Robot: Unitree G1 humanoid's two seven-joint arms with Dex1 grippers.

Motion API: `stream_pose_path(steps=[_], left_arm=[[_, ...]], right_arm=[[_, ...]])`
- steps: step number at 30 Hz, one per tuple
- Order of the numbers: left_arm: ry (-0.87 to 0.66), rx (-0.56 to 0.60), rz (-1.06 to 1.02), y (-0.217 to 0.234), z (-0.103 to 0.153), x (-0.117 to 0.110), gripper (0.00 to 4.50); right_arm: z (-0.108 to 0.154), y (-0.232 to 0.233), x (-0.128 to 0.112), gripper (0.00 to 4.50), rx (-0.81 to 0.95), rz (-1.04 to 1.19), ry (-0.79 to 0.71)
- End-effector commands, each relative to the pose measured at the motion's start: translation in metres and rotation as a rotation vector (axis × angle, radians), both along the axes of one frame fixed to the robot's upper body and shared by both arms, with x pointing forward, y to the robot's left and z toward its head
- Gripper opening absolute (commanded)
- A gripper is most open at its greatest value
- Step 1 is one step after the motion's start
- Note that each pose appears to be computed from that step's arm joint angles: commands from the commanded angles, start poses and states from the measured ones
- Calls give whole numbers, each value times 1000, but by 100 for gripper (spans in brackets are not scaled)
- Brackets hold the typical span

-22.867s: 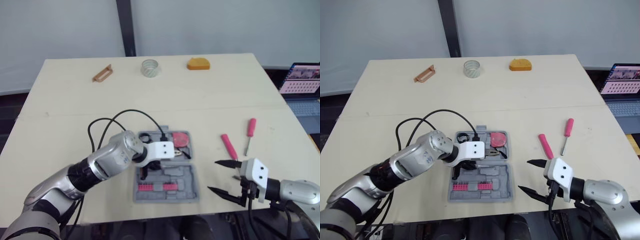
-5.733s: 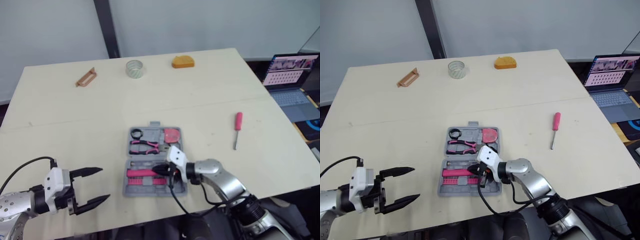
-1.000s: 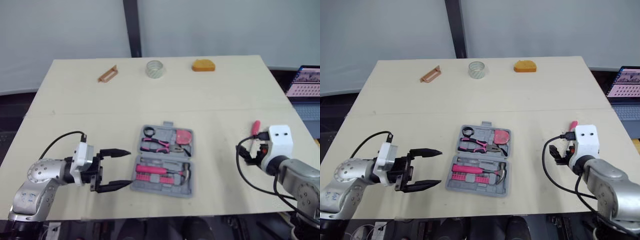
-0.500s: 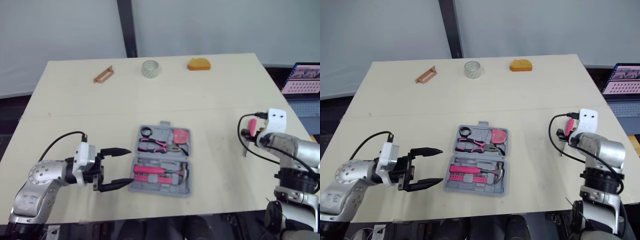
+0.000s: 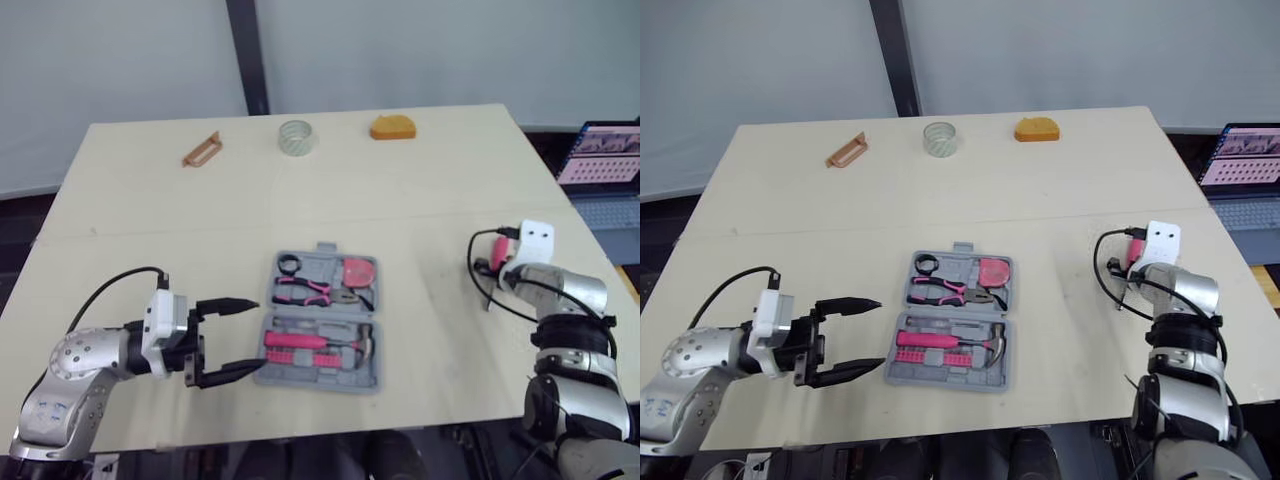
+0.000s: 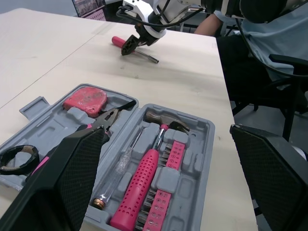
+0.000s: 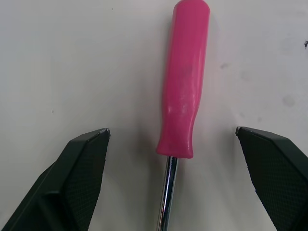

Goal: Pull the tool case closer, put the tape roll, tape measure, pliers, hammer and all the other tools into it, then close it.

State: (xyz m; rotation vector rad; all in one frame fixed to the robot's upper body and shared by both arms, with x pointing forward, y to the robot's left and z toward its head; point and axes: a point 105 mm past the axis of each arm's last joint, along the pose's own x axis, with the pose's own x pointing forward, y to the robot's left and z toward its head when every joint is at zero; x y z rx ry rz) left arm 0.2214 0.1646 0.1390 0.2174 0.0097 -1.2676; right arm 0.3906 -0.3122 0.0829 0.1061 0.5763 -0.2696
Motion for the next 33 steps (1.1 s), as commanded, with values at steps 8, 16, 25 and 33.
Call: stream_pose_path(steps=[8,16,25,33], left_arm=[[-38,10,1,-1,7,-3,450],[-38,13,5,-1,7,-2,450],[-35,15,10,1,7,-4,450],[-23,23,19,18,10,-2,450]], right_arm=[[13,-6,5,444,-45,-1,-50],[11,-3,5,73,-41,-4,-57],[14,-3,2,39,-44,5,-62],[52,33,-24,39,-91,274,-39]])
